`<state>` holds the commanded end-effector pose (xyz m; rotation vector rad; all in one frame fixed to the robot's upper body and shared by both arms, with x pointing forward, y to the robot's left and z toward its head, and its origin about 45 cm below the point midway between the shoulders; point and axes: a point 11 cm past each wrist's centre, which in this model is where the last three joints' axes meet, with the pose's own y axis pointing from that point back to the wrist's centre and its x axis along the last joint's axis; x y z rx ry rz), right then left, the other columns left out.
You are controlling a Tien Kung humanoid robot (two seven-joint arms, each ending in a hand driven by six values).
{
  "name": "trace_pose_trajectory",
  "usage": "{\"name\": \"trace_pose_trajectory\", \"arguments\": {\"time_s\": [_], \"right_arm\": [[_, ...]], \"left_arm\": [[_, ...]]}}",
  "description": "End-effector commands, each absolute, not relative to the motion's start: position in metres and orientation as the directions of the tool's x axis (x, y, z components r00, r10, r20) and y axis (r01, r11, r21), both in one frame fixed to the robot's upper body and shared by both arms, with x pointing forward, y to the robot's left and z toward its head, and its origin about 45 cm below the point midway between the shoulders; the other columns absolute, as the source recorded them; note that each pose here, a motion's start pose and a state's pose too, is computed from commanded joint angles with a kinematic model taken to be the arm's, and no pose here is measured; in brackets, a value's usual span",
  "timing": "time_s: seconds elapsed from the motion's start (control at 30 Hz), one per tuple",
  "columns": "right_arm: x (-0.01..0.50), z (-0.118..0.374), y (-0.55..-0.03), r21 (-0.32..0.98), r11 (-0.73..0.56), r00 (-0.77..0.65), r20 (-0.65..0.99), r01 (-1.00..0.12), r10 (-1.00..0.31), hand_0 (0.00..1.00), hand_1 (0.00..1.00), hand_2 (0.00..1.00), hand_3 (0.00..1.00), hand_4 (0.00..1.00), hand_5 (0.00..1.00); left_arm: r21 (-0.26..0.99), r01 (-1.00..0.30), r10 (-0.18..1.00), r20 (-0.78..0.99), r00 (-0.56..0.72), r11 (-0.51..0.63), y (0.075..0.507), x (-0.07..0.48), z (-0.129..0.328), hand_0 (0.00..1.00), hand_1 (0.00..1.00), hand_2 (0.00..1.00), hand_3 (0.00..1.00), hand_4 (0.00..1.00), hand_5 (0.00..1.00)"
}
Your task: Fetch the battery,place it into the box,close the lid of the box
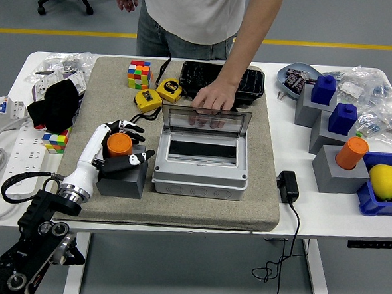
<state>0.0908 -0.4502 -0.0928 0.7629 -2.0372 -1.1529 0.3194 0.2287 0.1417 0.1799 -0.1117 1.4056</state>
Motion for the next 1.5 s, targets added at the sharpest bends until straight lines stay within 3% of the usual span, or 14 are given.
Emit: {"name": "trace_pose_trajectory", "arguments": {"time_s": [0.03,0.07,0.63,0.8,0.83,1.23,1.27,1.43,1.5], "right_arm": [[0.091,-0.093,-0.450,0.884,0.440,-0.607,0.262,-0.161,-0.750,0.973,0.782,0.746,0.793,0.998,0.998],[0.091,-0.093,-0.450,0.884,0.440,-0.608,0.262,-0.161,-0.750,0.972,0.782,0.746,0.792,0.998,0.998],[0.090,-0.092,-0.452,0.883,0.442,-0.606,0.265,-0.161,-0.750,0.973,0.782,0.745,0.793,0.998,0.998],[0.091,-0.092,-0.452,0.882,0.443,-0.606,0.266,-0.161,-0.750,0.972,0.782,0.746,0.793,0.998,0.998],[0.091,-0.092,-0.452,0.882,0.443,-0.606,0.266,-0.161,-0.750,0.973,0.782,0.746,0.793,0.998,0.998],[0.090,-0.092,-0.452,0.883,0.443,-0.606,0.267,-0.159,-0.749,0.973,0.782,0.746,0.793,0.998,0.998],[0.090,-0.092,-0.452,0.883,0.443,-0.607,0.267,-0.158,-0.749,0.973,0.783,0.746,0.794,0.998,0.998],[0.090,-0.092,-0.452,0.882,0.443,-0.609,0.266,-0.158,-0.747,0.973,0.783,0.746,0.794,0.998,0.998],[0.090,-0.092,-0.452,0.882,0.443,-0.609,0.265,-0.159,-0.748,0.974,0.783,0.746,0.794,0.998,0.998]], "left_arm": [[0.058,-0.986,0.970,0.184,0.162,0.154,0.229,0.319,0.142,0.353,0.473,0.392,0.415,0.921,0.002],[0.057,-0.987,0.970,0.183,0.160,0.152,0.229,0.320,0.142,0.195,0.332,0.280,0.293,0.925,0.002],[0.047,-0.989,0.972,0.180,0.148,0.142,0.229,0.320,0.143,0.171,0.278,0.244,0.245,0.922,0.002],[0.035,-0.991,0.976,0.173,0.132,0.128,0.230,0.321,0.145,0.158,0.243,0.220,0.211,0.926,0.002],[0.032,-0.992,0.977,0.172,0.129,0.125,0.230,0.321,0.146,0.163,0.194,0.186,0.176,0.934,0.002],[-0.007,-0.994,0.981,0.163,0.104,0.107,0.232,0.328,0.158,0.156,0.139,0.153,0.166,0.949,0.002],[-0.010,-0.994,0.982,0.160,0.102,0.105,0.232,0.328,0.158,0.123,0.102,0.134,0.153,0.974,0.002],[-0.034,-0.995,0.986,0.139,0.091,0.097,0.231,0.329,0.165,0.123,0.102,0.134,0.153,0.974,0.002],[-0.046,-0.994,0.988,0.122,0.092,0.098,0.229,0.330,0.169,0.064,0.056,0.092,0.140,0.996,0.002]]}}
